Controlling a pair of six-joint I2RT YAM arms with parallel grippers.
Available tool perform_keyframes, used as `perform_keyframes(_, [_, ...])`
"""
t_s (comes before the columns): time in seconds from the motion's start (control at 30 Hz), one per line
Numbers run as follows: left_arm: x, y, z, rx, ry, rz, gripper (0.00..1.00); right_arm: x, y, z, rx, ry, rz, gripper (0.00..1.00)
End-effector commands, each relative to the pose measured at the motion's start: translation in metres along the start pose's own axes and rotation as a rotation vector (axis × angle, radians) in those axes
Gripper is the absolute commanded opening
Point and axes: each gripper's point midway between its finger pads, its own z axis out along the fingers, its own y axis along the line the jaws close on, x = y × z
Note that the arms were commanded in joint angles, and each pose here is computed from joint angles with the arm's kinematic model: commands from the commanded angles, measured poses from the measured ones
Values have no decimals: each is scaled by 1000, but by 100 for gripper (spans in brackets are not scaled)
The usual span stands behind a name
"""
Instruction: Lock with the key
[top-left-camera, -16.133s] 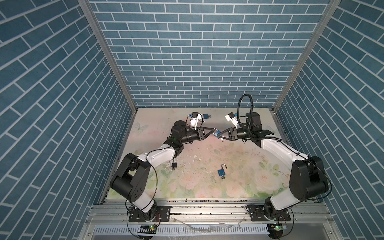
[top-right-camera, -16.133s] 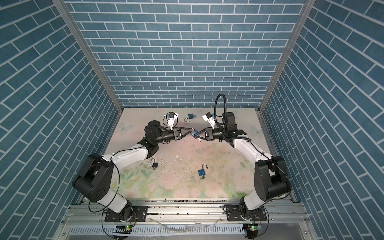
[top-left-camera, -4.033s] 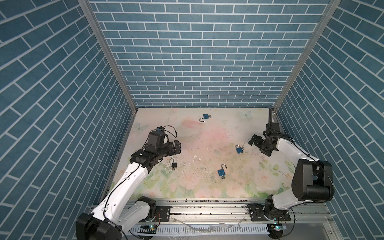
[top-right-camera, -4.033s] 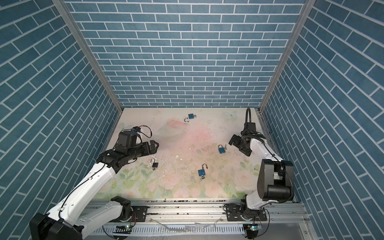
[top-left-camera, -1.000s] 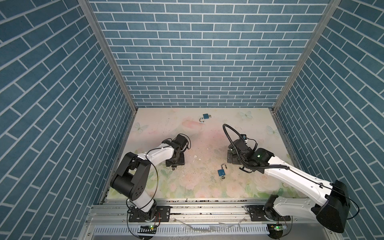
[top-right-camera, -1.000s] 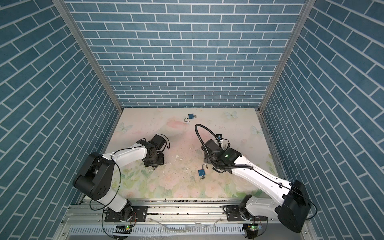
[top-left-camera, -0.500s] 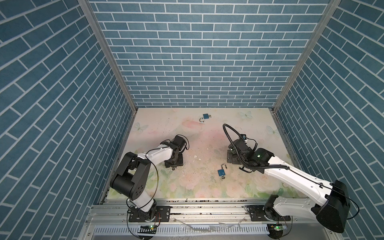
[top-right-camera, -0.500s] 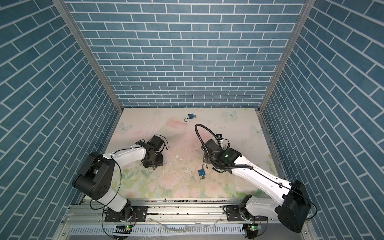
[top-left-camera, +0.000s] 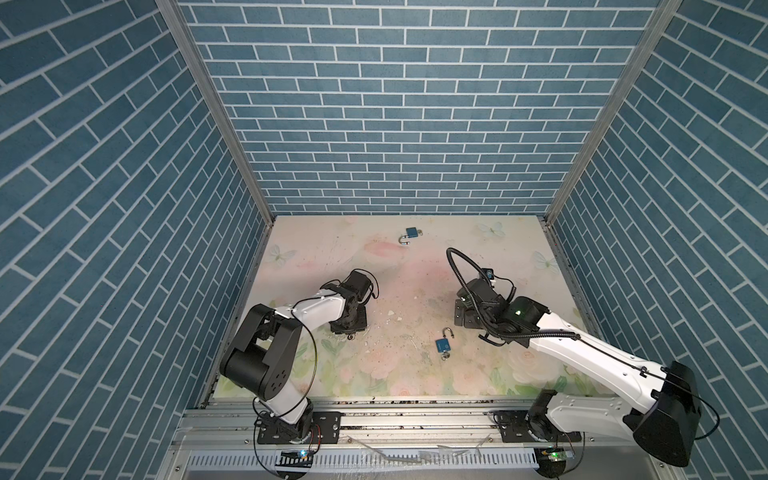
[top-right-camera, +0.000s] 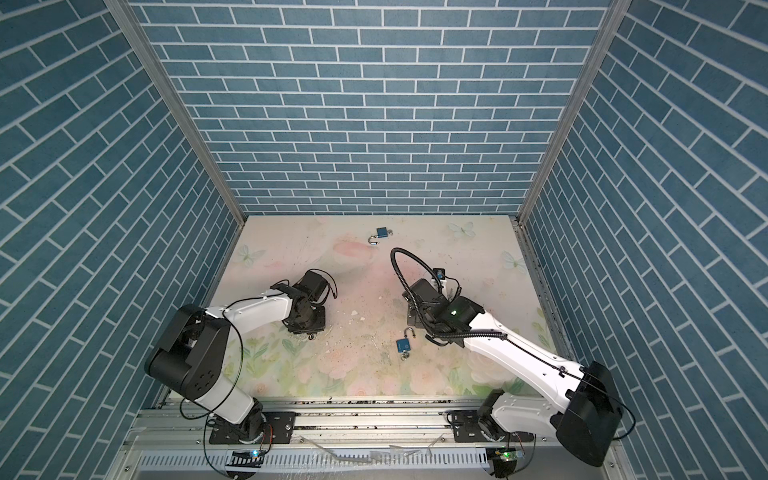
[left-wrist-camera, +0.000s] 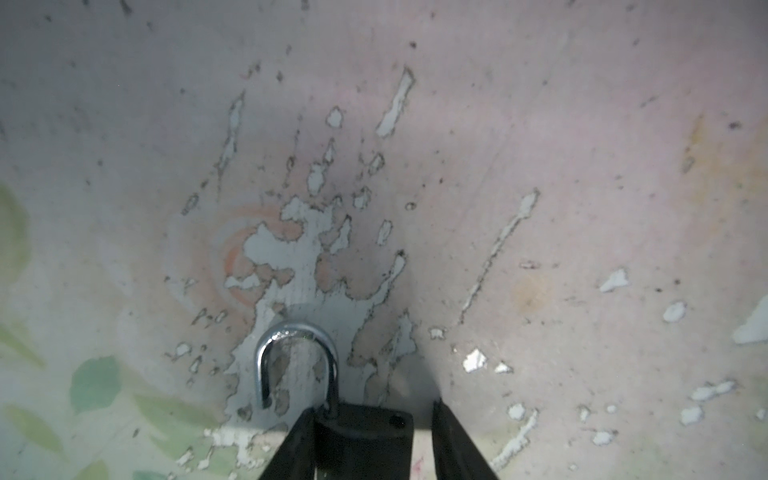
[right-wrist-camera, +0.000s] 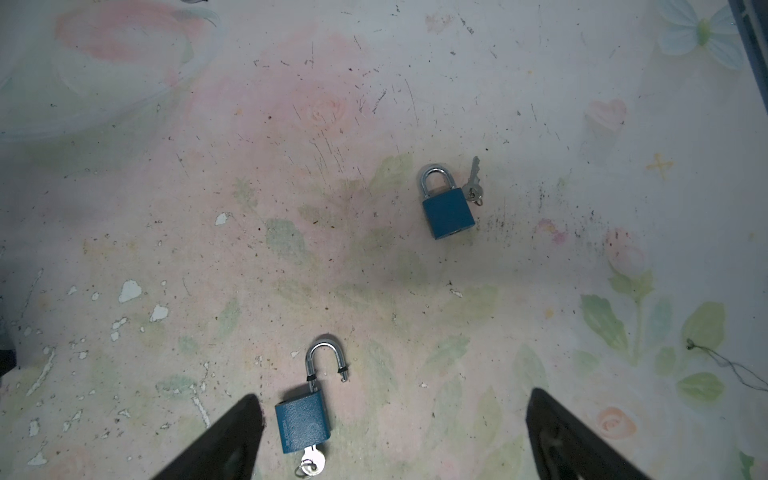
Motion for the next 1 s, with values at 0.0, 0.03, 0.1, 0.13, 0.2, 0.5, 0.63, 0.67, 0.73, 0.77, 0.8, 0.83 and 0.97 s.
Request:
perform_keyframes(0.0, [17,11,7,-35,58,3,43,6,-12,-1,23,3,50,99])
perform_keyframes(0.03, [18,11,6,-32,59,3,41,7,-13,-1,21,3,55,99])
perform_keyframes(0.1, [17,10,5,-26,58,0,40,9,-15,-1,22,4,62,99])
perform_keyframes(0.13, [17,9,5,-22,57,0,39,10,-15,-1,21,4,65,99])
perform_keyframes(0.2, [16,7,4,-12,63,-1,38,11,-18,-1,17,-1,79,99])
perform_keyframes(0.5, [4,-11,-24,86,29,-28,34,8,-23,-16,-69,-76,127,99])
perform_keyframes(0.63, [-8,-20,-55,145,-25,-39,33,5,-18,-22,-157,-125,134,99])
perform_keyframes(0.67, [-11,-22,-63,162,-40,-42,34,4,-14,-24,-186,-137,132,99])
perform_keyframes(0.73, [-18,-27,-81,199,-76,-57,33,1,-6,-29,-247,-163,126,99])
perform_keyframes(0.77, [-19,-28,-88,212,-86,-64,33,-1,-3,-31,-270,-171,122,99])
perform_keyframes(0.8, [-22,-29,-95,221,-97,-77,33,-3,1,-33,-297,-178,114,99])
perform_keyframes(0.83, [-24,-30,-103,234,-109,-93,33,-5,6,-34,-318,-184,108,99])
perform_keyframes(0.97, [-32,-41,-124,316,-139,-169,34,-11,32,-34,-416,-191,72,99])
